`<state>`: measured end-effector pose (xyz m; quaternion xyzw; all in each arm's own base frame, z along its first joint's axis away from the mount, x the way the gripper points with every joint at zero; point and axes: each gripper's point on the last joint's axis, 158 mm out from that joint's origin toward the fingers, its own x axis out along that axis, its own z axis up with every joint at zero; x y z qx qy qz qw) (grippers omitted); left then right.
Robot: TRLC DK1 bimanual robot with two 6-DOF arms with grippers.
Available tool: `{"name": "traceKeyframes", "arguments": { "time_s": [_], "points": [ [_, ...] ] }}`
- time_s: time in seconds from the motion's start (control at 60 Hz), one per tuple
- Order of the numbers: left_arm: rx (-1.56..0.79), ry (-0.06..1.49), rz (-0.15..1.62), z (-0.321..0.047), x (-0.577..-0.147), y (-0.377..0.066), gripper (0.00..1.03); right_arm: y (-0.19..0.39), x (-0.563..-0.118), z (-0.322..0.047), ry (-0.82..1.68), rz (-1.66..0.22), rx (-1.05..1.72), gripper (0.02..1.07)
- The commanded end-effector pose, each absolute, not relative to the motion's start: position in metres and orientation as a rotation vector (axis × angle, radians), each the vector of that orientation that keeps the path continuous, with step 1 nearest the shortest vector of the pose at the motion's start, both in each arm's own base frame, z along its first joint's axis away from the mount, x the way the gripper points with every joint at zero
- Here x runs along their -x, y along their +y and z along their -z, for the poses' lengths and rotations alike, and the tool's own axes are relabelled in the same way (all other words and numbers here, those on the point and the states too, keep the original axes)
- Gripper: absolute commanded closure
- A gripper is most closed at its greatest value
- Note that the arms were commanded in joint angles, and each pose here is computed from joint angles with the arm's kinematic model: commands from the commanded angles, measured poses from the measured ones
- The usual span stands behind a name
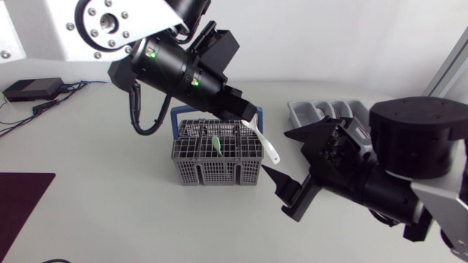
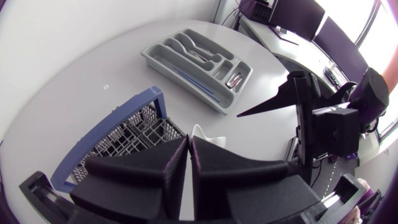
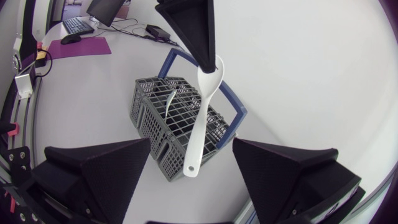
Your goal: Unload the cutlery basket into the drawer organizer.
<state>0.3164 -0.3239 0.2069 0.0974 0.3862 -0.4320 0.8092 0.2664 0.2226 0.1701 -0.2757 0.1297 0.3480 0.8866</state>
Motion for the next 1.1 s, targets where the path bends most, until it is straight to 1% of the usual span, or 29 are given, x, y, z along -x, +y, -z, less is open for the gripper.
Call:
{"name": "traceKeyframes", "arguments": {
  "time_s": [0.0,0.15,0.167,0.267,0.417,0.467,0.583,0.633,0.7,0.783,0.833,0.967,1.033,1.083],
  "points": [
    [-0.176,0.854,0.925,-0.205,-0.318,-0.331,0.90,0.232,-0.275,-0.172,0.256,-0.716,0.581,0.17],
    [-0.170,0.866,0.919,-0.202,-0.319,-0.332,0.90,0.239,-0.291,-0.177,0.228,-0.662,0.582,0.32],
    [-0.170,0.866,0.919,-0.202,-0.319,-0.332,0.90,0.240,-0.295,-0.179,0.226,-0.650,0.576,0.35],
    [-0.169,0.866,0.917,-0.201,-0.322,-0.332,0.90,0.244,-0.303,-0.181,0.224,-0.623,0.567,0.48],
    [-0.166,0.868,0.914,-0.200,-0.324,-0.331,0.90,0.247,-0.314,-0.181,0.234,-0.592,0.555,0.63],
    [-0.165,0.869,0.910,-0.199,-0.324,-0.330,0.90,0.249,-0.315,-0.181,0.232,-0.591,0.555,0.65],
    [-0.156,0.870,0.901,-0.199,-0.327,-0.327,0.90,0.250,-0.317,-0.178,0.240,-0.586,0.551,0.66],
    [-0.156,0.870,0.899,-0.199,-0.328,-0.327,0.90,0.250,-0.317,-0.178,0.241,-0.583,0.547,0.71],
    [-0.155,0.870,0.898,-0.199,-0.328,-0.326,0.90,0.250,-0.319,-0.177,0.242,-0.575,0.549,0.72],
    [-0.153,0.874,0.896,-0.198,-0.329,-0.325,0.90,0.251,-0.318,-0.176,0.243,-0.575,0.550,0.80],
    [-0.151,0.875,0.900,-0.198,-0.328,-0.326,0.90,0.252,-0.317,-0.176,0.242,-0.576,0.549,0.81],
    [-0.151,0.876,0.902,-0.197,-0.328,-0.326,0.90,0.253,-0.318,-0.174,0.247,-0.573,0.553,0.89],
    [-0.150,0.877,0.903,-0.197,-0.328,-0.326,0.90,0.254,-0.318,-0.173,0.249,-0.572,0.557,0.89],
    [-0.149,0.877,0.902,-0.197,-0.328,-0.326,0.90,0.255,-0.317,-0.173,0.251,-0.574,0.560,0.96]
  ]
}}
